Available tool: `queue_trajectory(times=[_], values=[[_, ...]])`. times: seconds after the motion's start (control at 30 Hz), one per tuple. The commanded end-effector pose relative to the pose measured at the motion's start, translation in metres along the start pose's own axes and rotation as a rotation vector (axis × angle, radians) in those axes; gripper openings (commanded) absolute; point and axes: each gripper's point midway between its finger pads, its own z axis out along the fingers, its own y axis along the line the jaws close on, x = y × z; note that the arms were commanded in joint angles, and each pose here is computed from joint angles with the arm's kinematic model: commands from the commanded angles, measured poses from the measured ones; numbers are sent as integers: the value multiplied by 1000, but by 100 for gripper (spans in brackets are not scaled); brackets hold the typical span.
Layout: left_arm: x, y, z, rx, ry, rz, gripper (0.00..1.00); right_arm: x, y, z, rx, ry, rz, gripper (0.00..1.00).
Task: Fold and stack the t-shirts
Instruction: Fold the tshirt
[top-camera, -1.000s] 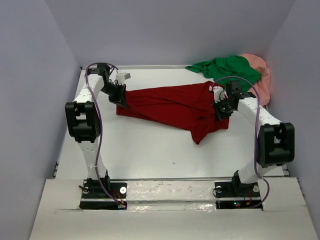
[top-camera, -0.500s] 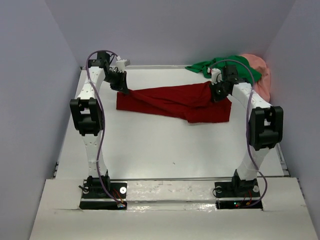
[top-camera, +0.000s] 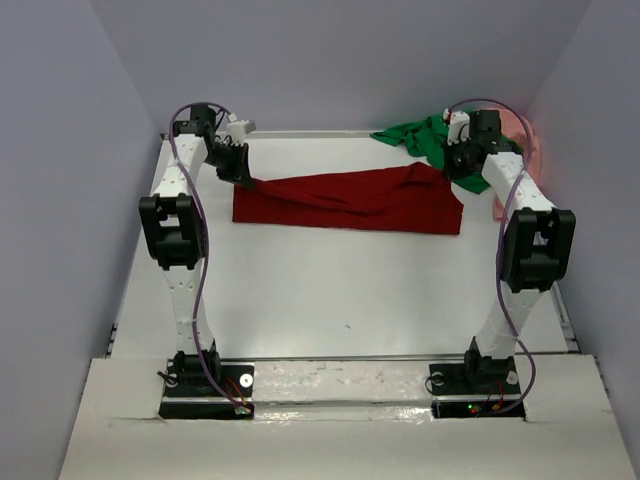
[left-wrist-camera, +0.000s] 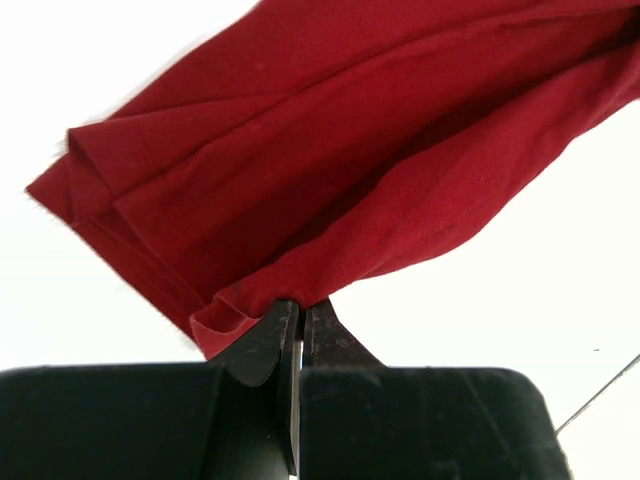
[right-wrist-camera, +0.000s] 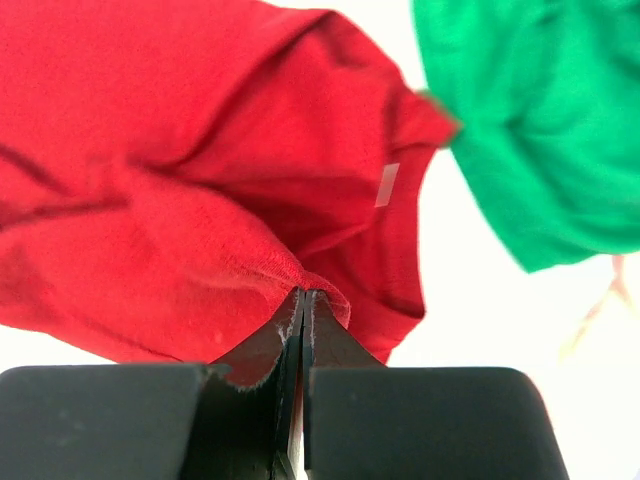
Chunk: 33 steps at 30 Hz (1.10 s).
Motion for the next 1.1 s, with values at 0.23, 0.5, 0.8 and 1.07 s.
queue_trajectory(times=[0.23, 0.5, 0.8, 1.07], values=[[-4, 29, -10, -57, -45, -21, 0, -40, -38, 5, 64, -123, 47, 0], [3, 49, 4, -58, -42, -46, 0, -38, -40, 28, 40, -109, 54, 0], [-4, 70, 22, -79, -63, -68, 9, -47, -50, 51, 49, -115, 52, 0], [-24, 97, 21, -223, -149, -103, 99, -52, -52, 70, 26, -118, 56, 86]])
